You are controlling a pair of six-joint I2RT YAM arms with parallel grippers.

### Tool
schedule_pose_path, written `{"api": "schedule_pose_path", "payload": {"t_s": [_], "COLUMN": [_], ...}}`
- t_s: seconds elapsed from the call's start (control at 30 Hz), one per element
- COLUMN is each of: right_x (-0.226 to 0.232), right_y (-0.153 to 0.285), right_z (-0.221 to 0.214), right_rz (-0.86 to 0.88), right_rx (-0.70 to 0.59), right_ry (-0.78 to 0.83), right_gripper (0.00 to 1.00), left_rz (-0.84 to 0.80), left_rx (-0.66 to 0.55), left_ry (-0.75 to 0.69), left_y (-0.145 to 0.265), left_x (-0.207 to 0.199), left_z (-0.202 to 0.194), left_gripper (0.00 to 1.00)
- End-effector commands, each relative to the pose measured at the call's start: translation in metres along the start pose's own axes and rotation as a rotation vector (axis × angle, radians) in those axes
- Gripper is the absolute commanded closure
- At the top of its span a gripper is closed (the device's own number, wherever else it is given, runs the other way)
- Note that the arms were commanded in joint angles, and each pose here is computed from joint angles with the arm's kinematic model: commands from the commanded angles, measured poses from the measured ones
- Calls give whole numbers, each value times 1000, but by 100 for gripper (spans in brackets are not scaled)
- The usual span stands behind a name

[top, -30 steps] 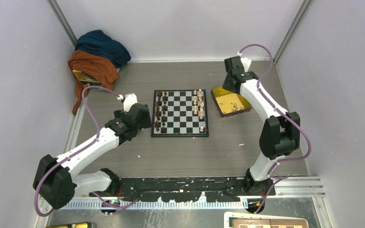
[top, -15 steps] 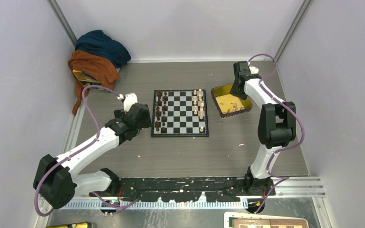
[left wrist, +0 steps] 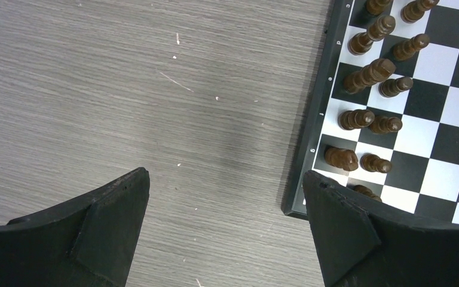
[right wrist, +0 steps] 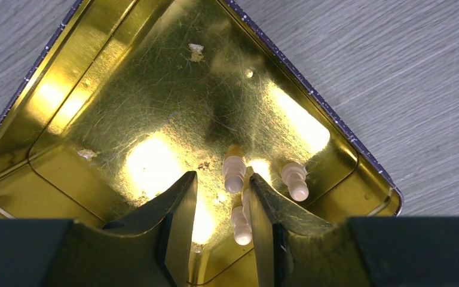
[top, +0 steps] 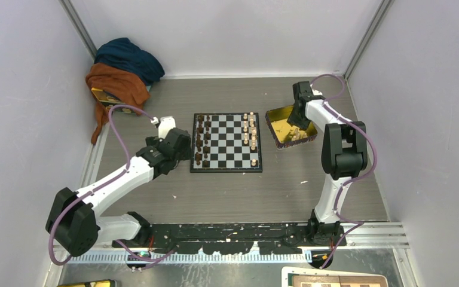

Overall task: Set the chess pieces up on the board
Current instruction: Pick up the chess piece from the storage box.

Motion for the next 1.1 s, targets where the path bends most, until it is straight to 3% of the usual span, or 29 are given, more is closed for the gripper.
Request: {"api": "schedule_pose_path", "payload": {"t_s": [0.0,0.53,0.73,1.0,1.07], "right_x": [8,7,5,5,6], "right_y": [1,-6,-7,-1,3], "right_z": [15,8,7,13,18], "right_rz": [37,30,22,26,30], "right_rx": [-40,-8,-8,-27,-38], "right_ry": [-35,-36,-38,-32,-27], "right_gripper": [57,63,73,98,99], "left_rz": [-2,3,3,4,5], "left_rx": [-62,-66,-65,-61,-61], "left_ry": [21,-5,-15,-18,-19], "left_y": [4,3,2,1,1], "left_x": [-6,-7,-7,-5,-4], "left_z": [22,25,24,20,20], "left_gripper": [0,0,0,0,0]}}
Point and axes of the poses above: each gripper's point midway between its finger pads, its own y axis back along the fingers, its own x axis along the line the jaws close on, z = x × y, the point moved 4 cm from there along y, back along the fingers, and after that the axes turned 3 degrees about -y, right-handed, at the moved point
